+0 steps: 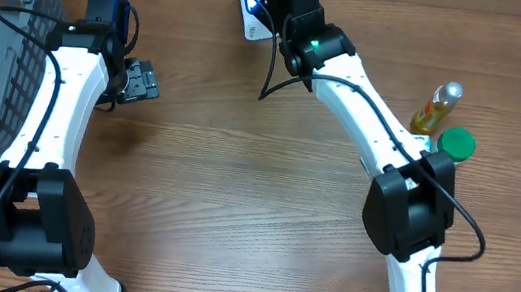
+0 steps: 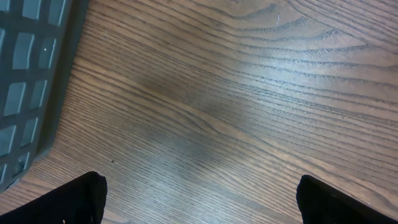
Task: Scan the item barcode
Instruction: 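Hold the Pantree bag up to the white scanner with the right gripper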
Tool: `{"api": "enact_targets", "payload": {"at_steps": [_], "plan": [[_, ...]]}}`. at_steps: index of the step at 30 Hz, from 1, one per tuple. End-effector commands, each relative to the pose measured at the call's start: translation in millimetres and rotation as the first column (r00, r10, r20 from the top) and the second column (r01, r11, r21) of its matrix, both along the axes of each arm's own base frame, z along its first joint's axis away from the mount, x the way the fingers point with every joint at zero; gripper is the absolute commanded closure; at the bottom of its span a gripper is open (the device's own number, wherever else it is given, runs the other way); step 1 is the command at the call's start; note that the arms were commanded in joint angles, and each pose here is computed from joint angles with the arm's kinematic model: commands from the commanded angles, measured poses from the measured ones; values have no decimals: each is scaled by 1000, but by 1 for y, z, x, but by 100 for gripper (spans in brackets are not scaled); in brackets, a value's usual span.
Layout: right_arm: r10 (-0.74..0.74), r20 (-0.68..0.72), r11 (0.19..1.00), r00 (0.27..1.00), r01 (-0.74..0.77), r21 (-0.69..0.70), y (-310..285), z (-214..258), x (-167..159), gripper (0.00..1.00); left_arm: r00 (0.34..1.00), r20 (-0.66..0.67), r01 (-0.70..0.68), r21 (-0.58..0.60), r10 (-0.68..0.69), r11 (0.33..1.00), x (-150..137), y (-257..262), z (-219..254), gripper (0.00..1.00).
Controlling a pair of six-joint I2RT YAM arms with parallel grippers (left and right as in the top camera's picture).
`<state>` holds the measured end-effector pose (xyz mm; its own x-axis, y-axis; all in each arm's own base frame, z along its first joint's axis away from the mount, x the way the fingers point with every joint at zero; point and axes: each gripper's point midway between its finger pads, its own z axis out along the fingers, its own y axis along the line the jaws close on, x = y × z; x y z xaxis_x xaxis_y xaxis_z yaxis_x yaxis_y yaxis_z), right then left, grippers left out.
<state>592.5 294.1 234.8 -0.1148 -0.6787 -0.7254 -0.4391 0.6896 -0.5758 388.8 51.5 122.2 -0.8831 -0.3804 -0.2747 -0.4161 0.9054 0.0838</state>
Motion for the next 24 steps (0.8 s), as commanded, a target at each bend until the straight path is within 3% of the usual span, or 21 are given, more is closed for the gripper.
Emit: {"api": "enact_targets", "payload": {"at_steps": [1, 13, 19, 24], "plan": [[-18, 32, 1000, 999, 18, -4, 2, -11, 12, 96, 1000, 18, 1, 16, -1, 1000, 4, 4, 7, 0], [-8, -22, 999, 1000, 7, -31, 11, -68, 21, 96, 1000, 18, 1, 16, -1, 1000, 4, 4, 7, 0], [119, -76, 993, 990, -119, 13, 33, -77, 10, 96, 1000, 18, 1, 16, -1, 1000, 4, 4, 7, 0], [128, -96, 992, 987, -128, 8, 33, -82, 7, 96, 1000, 18, 1, 16, -1, 1000, 4, 4, 7, 0]]}}
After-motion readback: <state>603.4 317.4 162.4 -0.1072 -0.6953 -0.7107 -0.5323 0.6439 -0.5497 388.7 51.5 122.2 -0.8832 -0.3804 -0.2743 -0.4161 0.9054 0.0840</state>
